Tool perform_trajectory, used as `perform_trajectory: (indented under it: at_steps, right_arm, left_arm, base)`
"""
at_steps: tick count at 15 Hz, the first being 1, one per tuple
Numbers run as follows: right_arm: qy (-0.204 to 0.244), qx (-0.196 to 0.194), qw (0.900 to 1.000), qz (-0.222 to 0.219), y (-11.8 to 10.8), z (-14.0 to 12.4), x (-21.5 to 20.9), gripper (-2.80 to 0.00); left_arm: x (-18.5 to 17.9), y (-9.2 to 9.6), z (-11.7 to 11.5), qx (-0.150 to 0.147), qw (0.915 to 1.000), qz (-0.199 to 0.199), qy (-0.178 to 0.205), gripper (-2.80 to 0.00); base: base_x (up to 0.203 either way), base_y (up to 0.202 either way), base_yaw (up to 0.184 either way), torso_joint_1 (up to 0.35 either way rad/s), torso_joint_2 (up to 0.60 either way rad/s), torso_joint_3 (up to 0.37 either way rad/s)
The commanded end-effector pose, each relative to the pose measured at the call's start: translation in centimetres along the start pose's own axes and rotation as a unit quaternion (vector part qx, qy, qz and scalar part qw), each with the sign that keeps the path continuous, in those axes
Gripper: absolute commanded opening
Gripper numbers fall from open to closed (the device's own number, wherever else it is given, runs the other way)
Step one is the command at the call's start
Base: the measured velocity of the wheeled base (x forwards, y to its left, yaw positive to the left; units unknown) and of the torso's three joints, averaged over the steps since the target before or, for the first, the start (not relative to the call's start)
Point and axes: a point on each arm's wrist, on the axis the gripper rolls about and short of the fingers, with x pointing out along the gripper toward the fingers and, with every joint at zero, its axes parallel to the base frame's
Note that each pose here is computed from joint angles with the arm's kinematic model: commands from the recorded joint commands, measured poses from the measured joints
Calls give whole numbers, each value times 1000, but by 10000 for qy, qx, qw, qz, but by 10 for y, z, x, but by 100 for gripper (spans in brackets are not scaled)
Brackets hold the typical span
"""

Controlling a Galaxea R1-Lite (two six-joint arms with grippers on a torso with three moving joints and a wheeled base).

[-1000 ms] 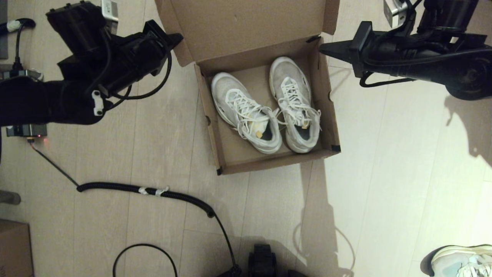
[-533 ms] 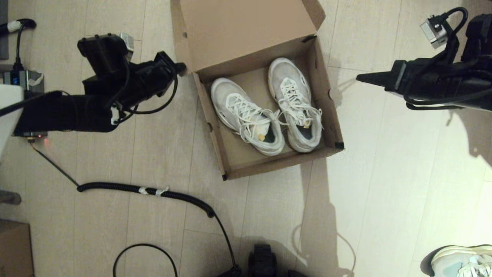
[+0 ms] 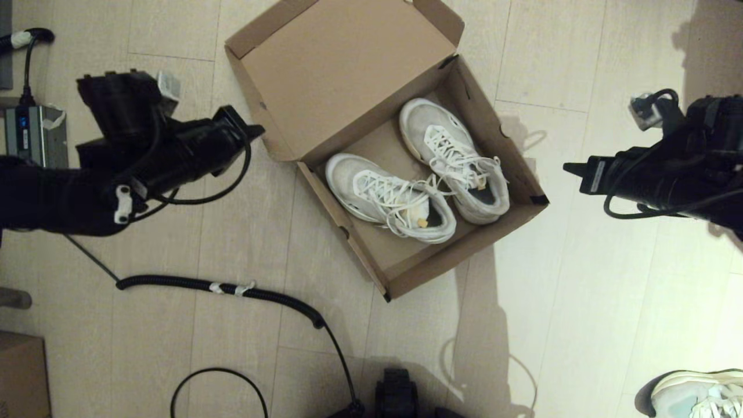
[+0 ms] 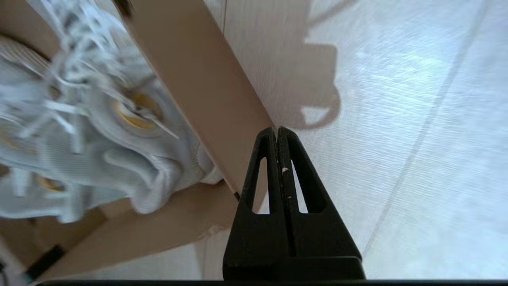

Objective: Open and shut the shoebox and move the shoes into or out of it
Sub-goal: Open the shoe box, then put the shoes out of the shoe box

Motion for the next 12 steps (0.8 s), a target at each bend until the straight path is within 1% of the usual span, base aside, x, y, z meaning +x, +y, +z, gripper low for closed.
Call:
perform_trajectory:
  at_steps: [1, 2, 3, 4, 5, 6, 8, 9, 12]
  right_arm:
    - [223, 46, 9997, -16, -7, -29, 21, -280]
    - [122, 15, 9999, -23, -10, -36, 29, -280]
    - [59, 1, 10000, -32, -12, -42, 36, -280]
    - [18, -13, 10000, -31, -13, -45, 40, -280]
    - [8, -23, 10000, -18, -13, -45, 42, -280]
    - [-5, -44, 10000, -5, -13, -45, 44, -280]
    - [-93, -129, 9999, 45, -13, -40, 47, -280]
    - [-194, -159, 9996, 108, -14, -34, 50, -280]
    - [-327, -287, 9989, 191, -14, -26, 59, -280]
  left_arm:
    - [-24, -31, 36, 76, 9988, -299, -386, -280]
    - [-37, -44, 48, 85, 9985, -356, -403, -280]
    - [-52, -54, 54, 70, 9988, -355, -329, -280]
    - [-67, -58, 51, 17, 9997, -223, -69, -280]
    - [-76, -51, 35, -61, 9994, 17, 328, -280]
    - [-82, -41, 18, -111, 9973, 240, 686, -280]
    - [-91, -18, -21, -117, 9879, 674, 1390, -280]
    - [-92, -7, -38, -101, 9834, 809, 1621, -280]
    - [-80, 14, -70, -31, 9807, 873, 1747, -280]
  base:
    - [0, 0, 0, 0, 0, 0]
    - [0, 0, 0, 0, 0, 0]
    - [0, 0, 0, 0, 0, 0]
    - [0, 0, 0, 0, 0, 0]
    - [0, 0, 0, 0, 0, 0]
    - [0, 0, 0, 0, 0, 0]
    - [0, 0, 0, 0, 0, 0]
    - [0, 0, 0, 0, 0, 0]
    - [0, 0, 0, 0, 0, 0]
